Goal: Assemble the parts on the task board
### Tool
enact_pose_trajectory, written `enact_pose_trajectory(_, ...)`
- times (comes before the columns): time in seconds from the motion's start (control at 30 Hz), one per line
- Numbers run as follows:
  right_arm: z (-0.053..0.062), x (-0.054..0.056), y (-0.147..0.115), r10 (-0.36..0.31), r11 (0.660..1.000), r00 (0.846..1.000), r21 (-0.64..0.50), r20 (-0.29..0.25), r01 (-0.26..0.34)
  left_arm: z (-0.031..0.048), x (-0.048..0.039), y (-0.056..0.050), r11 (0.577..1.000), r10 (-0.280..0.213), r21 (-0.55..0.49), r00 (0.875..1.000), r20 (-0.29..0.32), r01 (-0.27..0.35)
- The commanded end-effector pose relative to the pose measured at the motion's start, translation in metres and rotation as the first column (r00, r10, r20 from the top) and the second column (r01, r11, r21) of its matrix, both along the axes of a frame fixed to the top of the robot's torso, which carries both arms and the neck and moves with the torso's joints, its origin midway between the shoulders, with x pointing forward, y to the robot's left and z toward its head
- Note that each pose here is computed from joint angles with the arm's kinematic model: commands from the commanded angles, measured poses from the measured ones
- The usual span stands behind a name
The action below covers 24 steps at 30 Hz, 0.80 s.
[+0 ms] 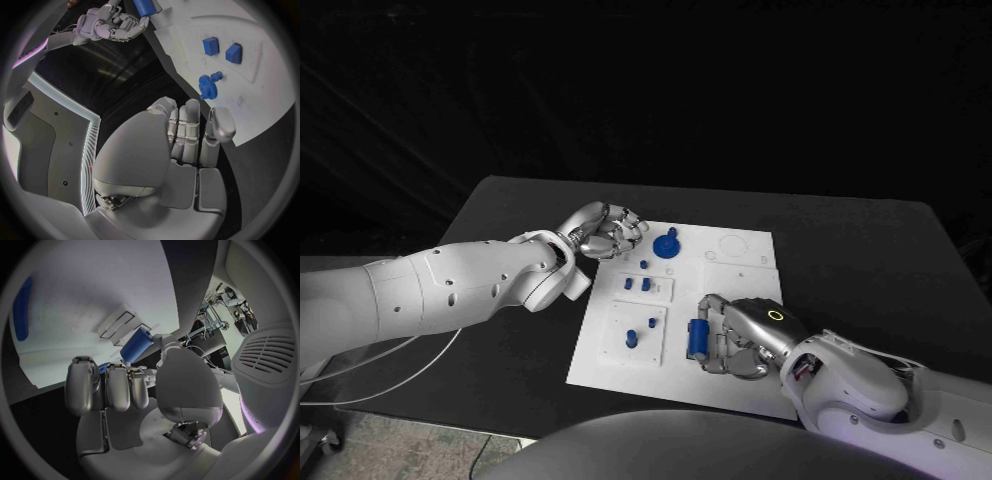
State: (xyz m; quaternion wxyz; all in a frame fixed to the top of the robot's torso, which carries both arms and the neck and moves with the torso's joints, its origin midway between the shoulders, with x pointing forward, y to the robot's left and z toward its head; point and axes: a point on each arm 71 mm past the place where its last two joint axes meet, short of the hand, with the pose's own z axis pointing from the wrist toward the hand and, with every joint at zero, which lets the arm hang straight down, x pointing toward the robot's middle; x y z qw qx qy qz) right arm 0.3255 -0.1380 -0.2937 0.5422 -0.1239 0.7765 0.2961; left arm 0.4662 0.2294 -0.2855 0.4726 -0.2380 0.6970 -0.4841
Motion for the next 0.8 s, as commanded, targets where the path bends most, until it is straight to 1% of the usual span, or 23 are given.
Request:
enact_pose_trajectory(0.03,-0.0023,-0.0022,0.0003,0.008,1.0,1.0,-0.029,-0.023,-0.008,-0.0002,-0.0006,-0.0026,1.0,-0.018,-0.007,1.0,-0.008,0.018)
enact_pose_trajectory(0.33,-0.0071,-0.0033,-0.0007,0.004,0.997,0.998,-0.083,-0.058,-0.009,-0.0005,-0.0007,-0.0028,1.0,-0.02,-0.007,1.0,-0.01,0.02)
enact_pose_trajectory(0.53,-0.0091,-0.0028,-0.0011,-0.003,0.994,0.998,-0.107,-0.067,-0.004,-0.0006,-0.0009,-0.0027,1.0,-0.02,-0.007,1.0,-0.012,0.02)
enact_pose_trajectory(0.63,-0.0098,-0.0026,-0.0016,-0.01,0.993,0.998,-0.119,-0.069,0.002,-0.0006,-0.0009,-0.0028,1.0,-0.02,-0.007,1.0,-0.012,0.02)
enact_pose_trajectory(0.8,-0.0092,-0.0018,-0.0026,-0.021,0.992,0.998,-0.122,-0.056,0.014,-0.0007,-0.001,-0.0025,1.0,-0.02,-0.006,1.0,-0.013,0.02)
